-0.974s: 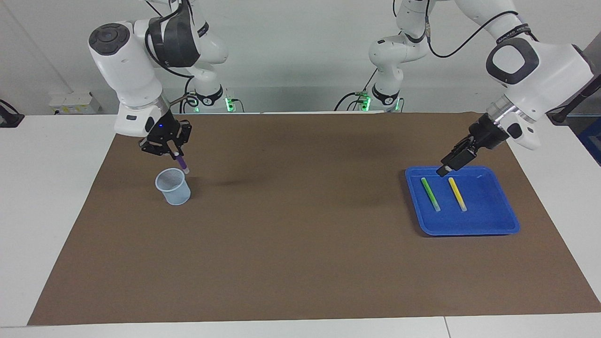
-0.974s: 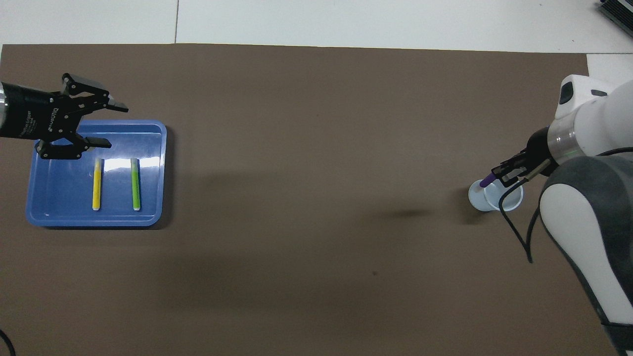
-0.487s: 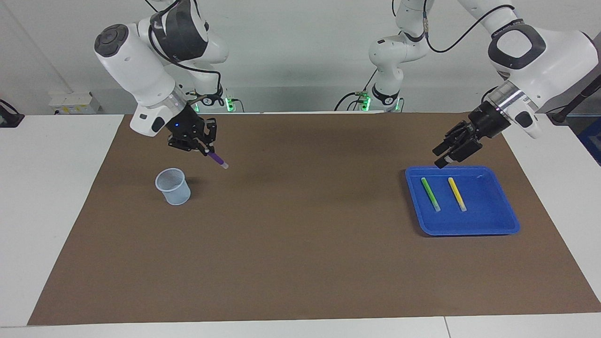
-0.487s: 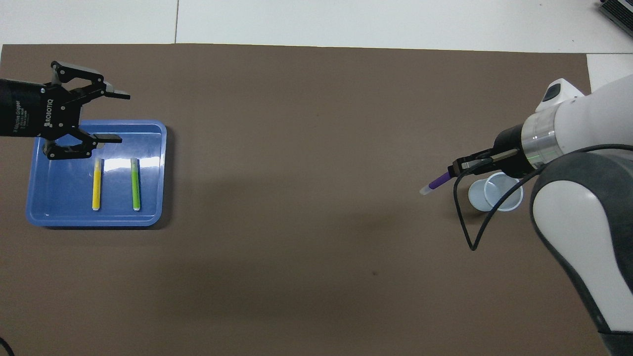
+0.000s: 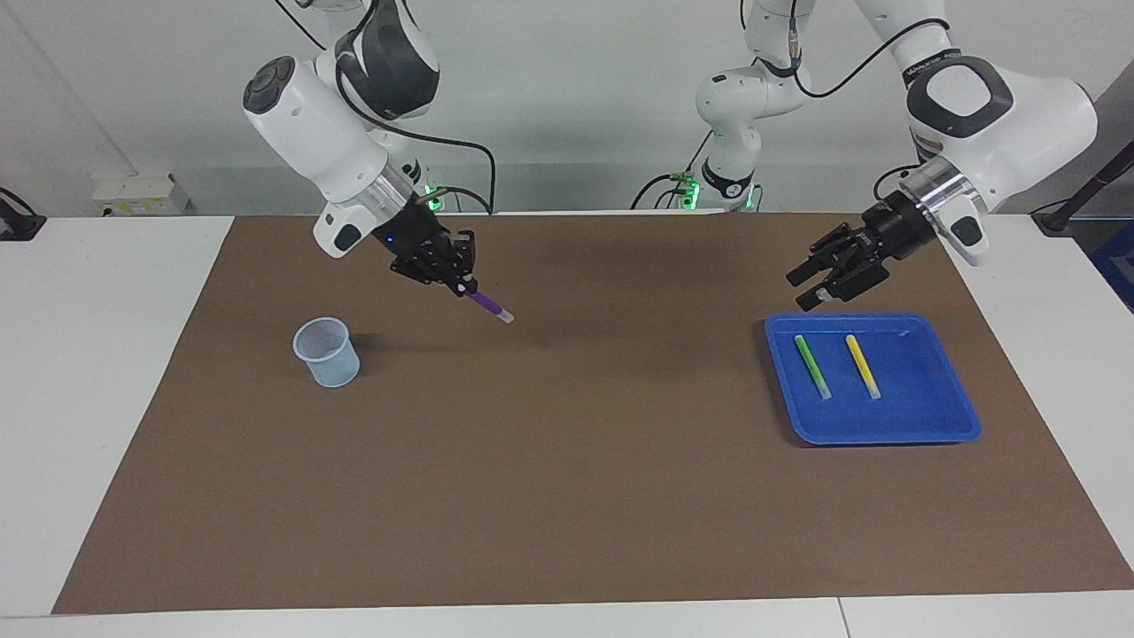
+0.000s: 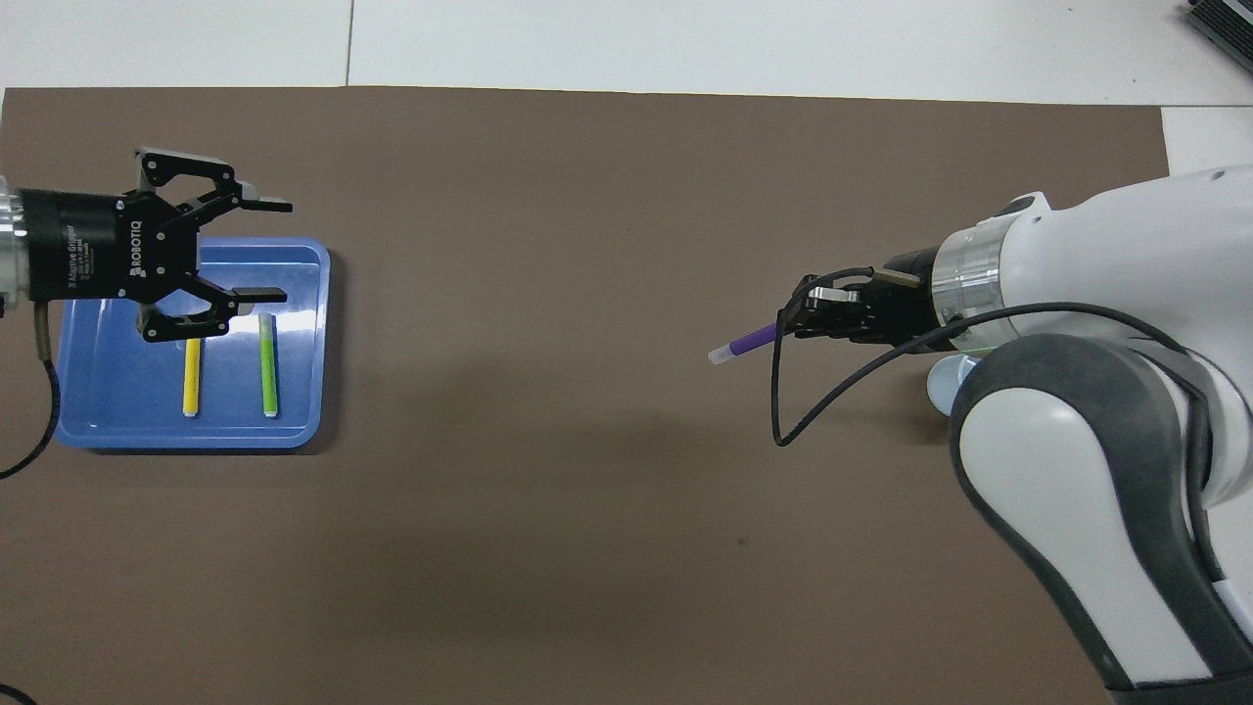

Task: Right arm passes pens to left for tray arrangement
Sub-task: 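Lift the purple pen from the cup with the right gripper toward the left gripper, then close the left gripper on the purple pen and open the right gripper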

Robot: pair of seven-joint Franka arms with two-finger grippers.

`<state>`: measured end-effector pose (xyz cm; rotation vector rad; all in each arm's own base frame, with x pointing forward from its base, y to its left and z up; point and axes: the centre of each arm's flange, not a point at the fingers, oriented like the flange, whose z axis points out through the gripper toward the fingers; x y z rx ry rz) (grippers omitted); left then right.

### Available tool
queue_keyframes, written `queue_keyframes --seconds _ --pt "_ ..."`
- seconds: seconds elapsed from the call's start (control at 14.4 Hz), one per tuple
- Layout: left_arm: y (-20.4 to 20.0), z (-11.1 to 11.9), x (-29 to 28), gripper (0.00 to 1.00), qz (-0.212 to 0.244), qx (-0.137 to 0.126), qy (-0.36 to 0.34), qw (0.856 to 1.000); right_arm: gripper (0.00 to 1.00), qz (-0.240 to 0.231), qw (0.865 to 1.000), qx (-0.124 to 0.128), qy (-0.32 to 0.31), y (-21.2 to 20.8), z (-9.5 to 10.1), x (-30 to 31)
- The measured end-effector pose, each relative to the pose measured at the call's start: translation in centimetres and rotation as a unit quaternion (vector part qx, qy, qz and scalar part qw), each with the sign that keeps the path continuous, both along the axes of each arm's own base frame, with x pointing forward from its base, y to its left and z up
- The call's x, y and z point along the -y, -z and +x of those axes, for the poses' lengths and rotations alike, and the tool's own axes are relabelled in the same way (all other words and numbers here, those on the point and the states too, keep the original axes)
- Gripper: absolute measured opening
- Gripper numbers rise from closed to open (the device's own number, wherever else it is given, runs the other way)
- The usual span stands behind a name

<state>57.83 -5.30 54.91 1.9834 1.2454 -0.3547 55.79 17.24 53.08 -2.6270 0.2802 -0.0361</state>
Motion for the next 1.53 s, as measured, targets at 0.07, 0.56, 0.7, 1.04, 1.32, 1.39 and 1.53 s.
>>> queue_keyframes --seconds 0.07,0.56,0.7,1.04,1.32,1.39,1.53 --pt "0.3 -0.2 0.7 0.80 -0.005 -0.003 -0.009 1.000 0.19 0.011 1.000 -0.004 0.020 0.1 0.0 -0.6" --pt "2.2 -1.3 7.7 0.80 -0.018 -0.014 -0.068 0.997 0.19 0.079 0.986 -0.018 0.143 1.2 -1.3 -6.8" --pt "3.1 -1.9 9.6 0.80 -0.023 -0.016 -0.089 0.996 0.19 0.100 0.979 -0.020 0.174 1.5 -1.9 -8.8" --pt "4.6 -4.1 14.8 0.80 -0.027 -0.028 -0.140 0.989 0.19 0.134 0.964 -0.024 0.228 2.7 -2.8 -12.8" --pt "5.3 -5.6 17.9 0.80 -0.028 -0.031 -0.176 0.983 0.19 0.149 0.957 -0.030 0.249 3.8 -3.2 -14.9" --pt "5.7 -6.1 18.7 0.80 -0.028 -0.029 -0.184 0.982 0.19 0.155 0.954 -0.034 0.253 3.9 -3.3 -15.2" --pt "6.7 -7.3 20.0 0.80 -0.033 -0.028 -0.198 0.979 0.19 0.167 0.950 -0.045 0.259 3.9 -3.5 -15.5"
